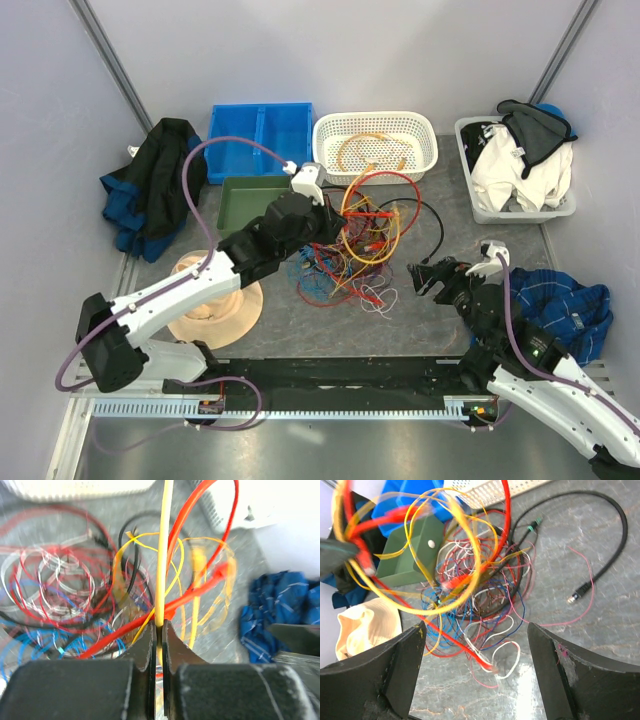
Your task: Untangle the cables
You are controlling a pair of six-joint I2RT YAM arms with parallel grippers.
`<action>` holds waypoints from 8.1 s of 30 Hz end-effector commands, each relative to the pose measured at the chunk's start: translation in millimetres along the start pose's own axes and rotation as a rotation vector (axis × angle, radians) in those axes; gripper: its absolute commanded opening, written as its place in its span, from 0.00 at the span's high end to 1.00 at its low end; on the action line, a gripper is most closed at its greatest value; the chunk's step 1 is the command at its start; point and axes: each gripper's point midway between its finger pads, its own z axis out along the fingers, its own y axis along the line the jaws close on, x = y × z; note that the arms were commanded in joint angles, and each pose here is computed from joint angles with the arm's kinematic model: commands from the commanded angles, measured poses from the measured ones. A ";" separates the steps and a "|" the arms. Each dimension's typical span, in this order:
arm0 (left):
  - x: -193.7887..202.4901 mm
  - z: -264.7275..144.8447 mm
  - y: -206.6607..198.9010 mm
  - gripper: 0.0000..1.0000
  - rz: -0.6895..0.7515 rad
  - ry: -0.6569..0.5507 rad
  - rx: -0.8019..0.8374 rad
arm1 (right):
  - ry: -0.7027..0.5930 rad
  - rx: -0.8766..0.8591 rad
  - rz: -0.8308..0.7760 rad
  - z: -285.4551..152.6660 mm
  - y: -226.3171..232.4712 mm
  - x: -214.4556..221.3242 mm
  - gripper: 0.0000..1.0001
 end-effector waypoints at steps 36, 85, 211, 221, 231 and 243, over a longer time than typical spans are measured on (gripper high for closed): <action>-7.4 -20.1 -39.4 0.98 0.143 0.118 0.173 | 0.020 -0.254 -0.352 60.8 101.6 -20.8 0.22; -72.2 -32.6 -26.8 0.00 0.235 -0.454 0.213 | 0.085 -0.356 -0.239 -40.0 124.8 -85.5 1.00; -159.8 -40.2 340.5 0.98 0.083 -0.280 -1.115 | -0.196 -0.465 -0.042 -54.5 103.1 -74.8 1.00; -96.2 -32.2 367.1 0.98 0.049 -0.165 -1.163 | -0.179 -0.422 -0.074 -44.7 94.8 -63.2 1.00; -67.9 -39.2 374.1 0.98 0.126 -0.009 -1.169 | -0.187 -0.398 -0.081 -40.4 88.6 -59.4 1.00; 17.0 15.7 372.6 0.98 0.041 0.339 -0.948 | -0.183 -0.367 -0.104 -33.0 83.1 -52.3 1.00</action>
